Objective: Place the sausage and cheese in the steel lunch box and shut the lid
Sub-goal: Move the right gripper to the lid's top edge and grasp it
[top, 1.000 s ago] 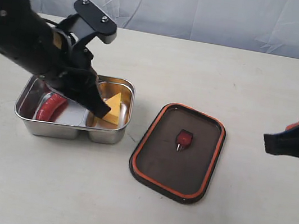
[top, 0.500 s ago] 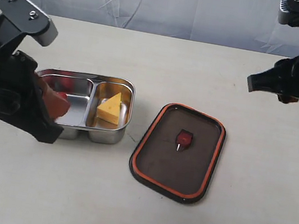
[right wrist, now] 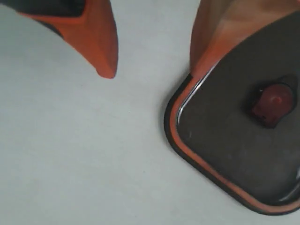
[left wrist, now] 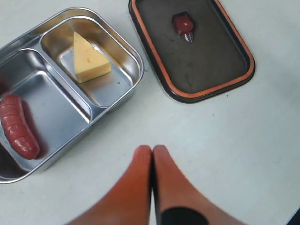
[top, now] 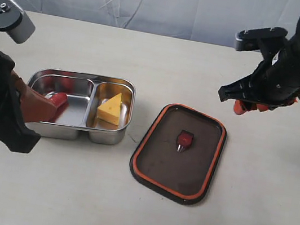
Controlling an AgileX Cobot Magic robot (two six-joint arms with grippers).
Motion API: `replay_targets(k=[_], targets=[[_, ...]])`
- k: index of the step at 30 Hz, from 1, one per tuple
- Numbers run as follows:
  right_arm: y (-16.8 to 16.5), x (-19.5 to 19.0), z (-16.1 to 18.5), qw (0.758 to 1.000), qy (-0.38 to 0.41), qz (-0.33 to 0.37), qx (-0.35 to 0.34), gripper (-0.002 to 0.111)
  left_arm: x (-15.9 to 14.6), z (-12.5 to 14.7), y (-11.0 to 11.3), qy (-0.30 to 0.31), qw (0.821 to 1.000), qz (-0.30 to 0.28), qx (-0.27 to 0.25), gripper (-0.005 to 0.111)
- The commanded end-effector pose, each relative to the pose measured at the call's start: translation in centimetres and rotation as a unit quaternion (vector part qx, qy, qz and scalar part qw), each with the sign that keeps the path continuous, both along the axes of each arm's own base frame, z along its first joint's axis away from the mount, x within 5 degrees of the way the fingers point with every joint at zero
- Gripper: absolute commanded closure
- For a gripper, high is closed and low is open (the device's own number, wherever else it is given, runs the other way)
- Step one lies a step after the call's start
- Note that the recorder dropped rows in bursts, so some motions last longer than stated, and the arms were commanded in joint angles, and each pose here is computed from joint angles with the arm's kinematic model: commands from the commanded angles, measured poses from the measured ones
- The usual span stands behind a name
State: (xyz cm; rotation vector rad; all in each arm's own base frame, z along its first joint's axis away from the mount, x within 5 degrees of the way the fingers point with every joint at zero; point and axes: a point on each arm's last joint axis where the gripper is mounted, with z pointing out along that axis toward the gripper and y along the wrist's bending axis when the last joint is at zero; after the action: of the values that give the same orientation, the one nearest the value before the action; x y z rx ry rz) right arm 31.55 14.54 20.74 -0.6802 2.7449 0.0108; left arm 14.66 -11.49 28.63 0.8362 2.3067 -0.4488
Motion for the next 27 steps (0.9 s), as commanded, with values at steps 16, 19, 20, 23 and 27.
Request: replay_targets(k=[16, 19, 20, 23, 27], targets=[[1.6, 3.0, -7.4, 0.999, 0.023, -0.004, 0.021, 0.061, -0.2, 0.0, 0.1, 0.002, 1.000, 0.002, -0.003, 0.107], [1.6, 3.1, -8.1, 0.999, 0.029, -0.002, 0.015, 0.061, -0.2, 0.0, 0.1, 0.002, 1.000, 0.002, -0.003, 0.107], [1.7, 3.1, -8.3, 0.999, 0.029, -0.002, 0.015, 0.061, -0.2, 0.0, 0.1, 0.002, 1.000, 0.002, -0.003, 0.107], [1.7, 3.3, -8.9, 0.999, 0.029, -0.002, 0.016, 0.061, -0.2, 0.0, 0.1, 0.002, 1.000, 0.002, -0.003, 0.107], [1.9, 3.5, -9.5, 0.999, 0.033, -0.005, 0.016, 0.061, -0.2, 0.0, 0.1, 0.002, 1.000, 0.002, -0.003, 0.107]])
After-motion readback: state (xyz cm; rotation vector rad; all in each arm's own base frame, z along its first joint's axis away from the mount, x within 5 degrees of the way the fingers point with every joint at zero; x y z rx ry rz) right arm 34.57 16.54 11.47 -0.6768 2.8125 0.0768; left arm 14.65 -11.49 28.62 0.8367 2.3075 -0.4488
